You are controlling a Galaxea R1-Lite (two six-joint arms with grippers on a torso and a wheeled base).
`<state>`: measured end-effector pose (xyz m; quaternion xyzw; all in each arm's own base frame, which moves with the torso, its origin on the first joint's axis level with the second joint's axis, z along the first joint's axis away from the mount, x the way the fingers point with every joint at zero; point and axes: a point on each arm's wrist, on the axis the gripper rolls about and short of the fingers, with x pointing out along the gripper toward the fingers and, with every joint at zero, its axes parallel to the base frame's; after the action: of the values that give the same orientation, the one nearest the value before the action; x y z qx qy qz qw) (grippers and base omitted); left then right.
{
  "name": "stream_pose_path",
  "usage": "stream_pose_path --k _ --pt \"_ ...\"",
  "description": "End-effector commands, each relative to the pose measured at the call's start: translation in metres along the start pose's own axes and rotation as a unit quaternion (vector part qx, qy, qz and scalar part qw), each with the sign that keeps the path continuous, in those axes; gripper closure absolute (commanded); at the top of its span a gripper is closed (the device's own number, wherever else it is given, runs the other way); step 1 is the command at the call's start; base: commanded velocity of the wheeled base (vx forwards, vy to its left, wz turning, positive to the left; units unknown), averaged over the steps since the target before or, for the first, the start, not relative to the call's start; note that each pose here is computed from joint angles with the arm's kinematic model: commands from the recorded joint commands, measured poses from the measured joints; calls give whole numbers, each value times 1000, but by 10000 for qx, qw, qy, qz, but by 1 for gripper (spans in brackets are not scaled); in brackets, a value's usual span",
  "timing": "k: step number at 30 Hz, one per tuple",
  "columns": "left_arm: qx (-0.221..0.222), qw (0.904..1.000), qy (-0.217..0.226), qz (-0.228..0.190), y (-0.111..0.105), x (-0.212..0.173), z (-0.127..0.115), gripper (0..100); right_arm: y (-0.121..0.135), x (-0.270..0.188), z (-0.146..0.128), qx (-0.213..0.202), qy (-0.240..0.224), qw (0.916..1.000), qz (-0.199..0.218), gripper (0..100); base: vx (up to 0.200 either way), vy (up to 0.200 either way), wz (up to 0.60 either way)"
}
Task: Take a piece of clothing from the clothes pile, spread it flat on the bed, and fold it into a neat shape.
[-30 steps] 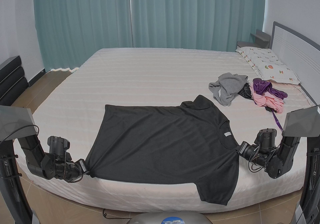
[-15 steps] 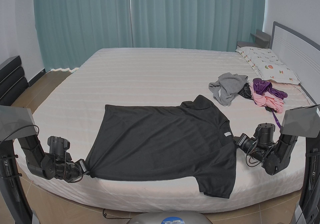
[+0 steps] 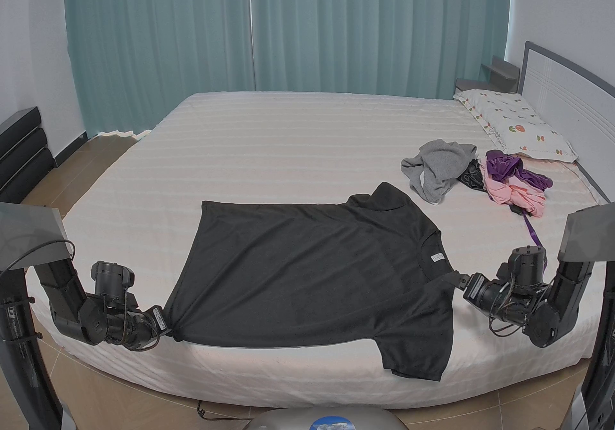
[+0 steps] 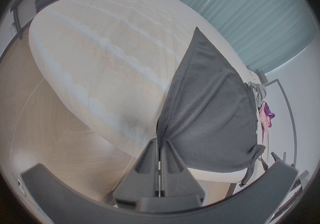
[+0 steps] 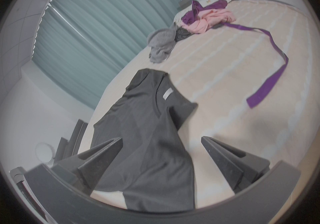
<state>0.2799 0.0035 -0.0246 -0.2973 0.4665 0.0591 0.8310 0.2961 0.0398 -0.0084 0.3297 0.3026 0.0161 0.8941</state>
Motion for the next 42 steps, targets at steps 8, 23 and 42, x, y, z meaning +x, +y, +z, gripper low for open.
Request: stream_pose_path --k 8,23,42 --pt "-14 10000 31 22 1 -1 -2 100 -19 -30 -43 -195 1105 9934 254 0 0 0 0" --pt "-41 10000 41 13 0 -1 -3 100 -19 -9 -55 -265 1155 9924 322 0 0 0 0" --pt "-40 10000 39 2 0 -2 -3 100 -18 -20 -52 -323 940 9950 79 100 0 0 0"
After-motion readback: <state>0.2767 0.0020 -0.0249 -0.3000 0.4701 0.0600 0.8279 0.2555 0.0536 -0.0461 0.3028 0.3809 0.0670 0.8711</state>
